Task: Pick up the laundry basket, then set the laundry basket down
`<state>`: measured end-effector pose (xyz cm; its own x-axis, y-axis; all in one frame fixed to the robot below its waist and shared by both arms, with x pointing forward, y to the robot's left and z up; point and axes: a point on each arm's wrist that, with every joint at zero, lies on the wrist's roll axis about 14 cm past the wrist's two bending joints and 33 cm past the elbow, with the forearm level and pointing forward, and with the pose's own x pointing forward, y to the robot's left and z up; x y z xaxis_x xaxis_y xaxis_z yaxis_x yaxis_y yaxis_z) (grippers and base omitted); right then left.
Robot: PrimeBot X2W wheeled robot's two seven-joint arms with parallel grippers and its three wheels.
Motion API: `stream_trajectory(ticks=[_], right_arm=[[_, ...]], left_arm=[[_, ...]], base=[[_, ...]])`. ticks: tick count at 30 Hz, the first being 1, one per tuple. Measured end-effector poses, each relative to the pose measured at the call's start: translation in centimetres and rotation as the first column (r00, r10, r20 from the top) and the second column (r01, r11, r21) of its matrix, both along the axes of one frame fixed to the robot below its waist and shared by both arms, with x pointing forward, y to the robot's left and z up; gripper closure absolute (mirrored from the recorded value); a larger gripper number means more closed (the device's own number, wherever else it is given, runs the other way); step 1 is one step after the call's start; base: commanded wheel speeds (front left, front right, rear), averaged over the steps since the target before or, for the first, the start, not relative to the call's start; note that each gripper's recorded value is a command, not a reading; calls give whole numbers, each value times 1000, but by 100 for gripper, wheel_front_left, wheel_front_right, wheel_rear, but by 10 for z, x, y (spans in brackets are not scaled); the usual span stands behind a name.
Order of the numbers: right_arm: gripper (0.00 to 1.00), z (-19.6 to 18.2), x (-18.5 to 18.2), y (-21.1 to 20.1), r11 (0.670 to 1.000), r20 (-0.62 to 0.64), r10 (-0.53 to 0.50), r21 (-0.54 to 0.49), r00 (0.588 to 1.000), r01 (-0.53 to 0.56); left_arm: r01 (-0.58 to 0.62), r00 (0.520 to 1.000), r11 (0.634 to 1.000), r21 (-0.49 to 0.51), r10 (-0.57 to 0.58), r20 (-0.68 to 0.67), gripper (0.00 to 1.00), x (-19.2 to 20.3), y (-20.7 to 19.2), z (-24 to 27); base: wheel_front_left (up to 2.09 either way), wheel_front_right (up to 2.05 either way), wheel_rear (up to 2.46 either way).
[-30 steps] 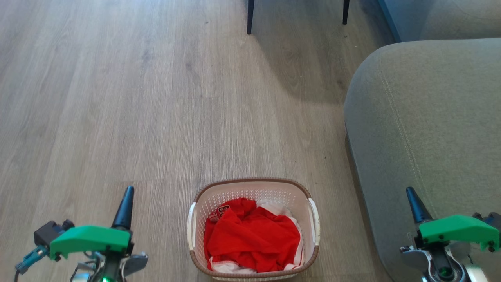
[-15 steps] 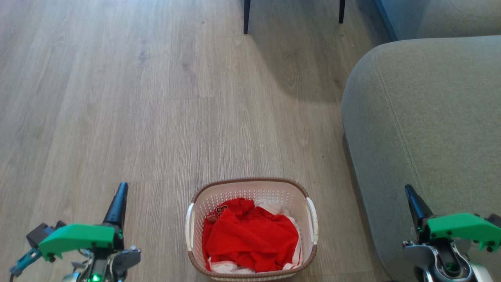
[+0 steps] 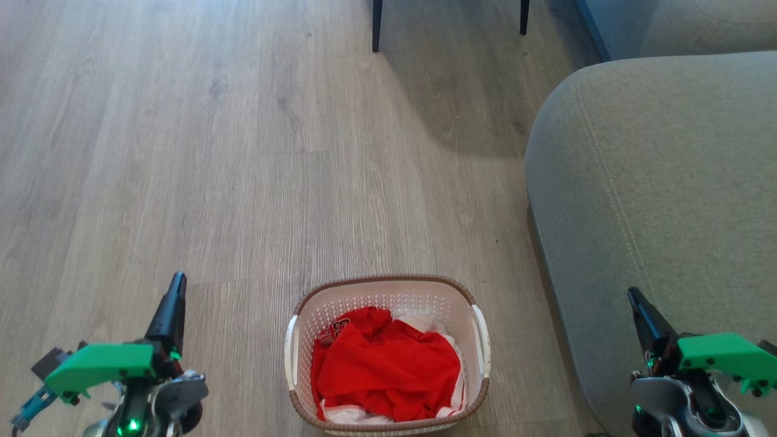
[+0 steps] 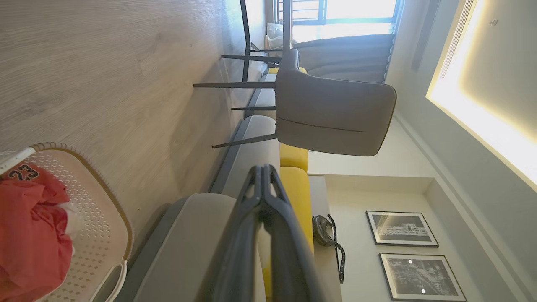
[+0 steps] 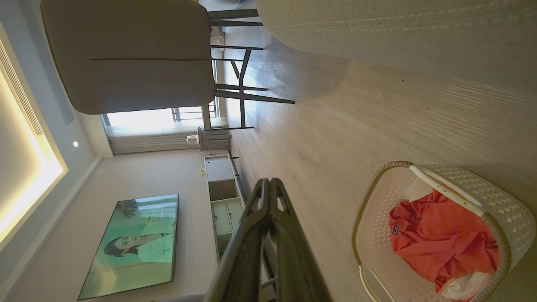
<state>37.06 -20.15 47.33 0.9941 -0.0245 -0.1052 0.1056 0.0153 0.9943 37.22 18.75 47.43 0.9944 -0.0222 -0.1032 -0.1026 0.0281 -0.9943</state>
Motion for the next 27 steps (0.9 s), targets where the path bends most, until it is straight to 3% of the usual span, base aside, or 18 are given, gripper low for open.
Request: stream_trajectory(ticks=[27], right_arm=[[100, 5, 4, -2, 999, 17, -3, 37, 1000, 3]], left_arm=[[2, 1000, 999, -35, -2, 2, 100, 0, 0, 0]], base=[[0, 0, 0]])
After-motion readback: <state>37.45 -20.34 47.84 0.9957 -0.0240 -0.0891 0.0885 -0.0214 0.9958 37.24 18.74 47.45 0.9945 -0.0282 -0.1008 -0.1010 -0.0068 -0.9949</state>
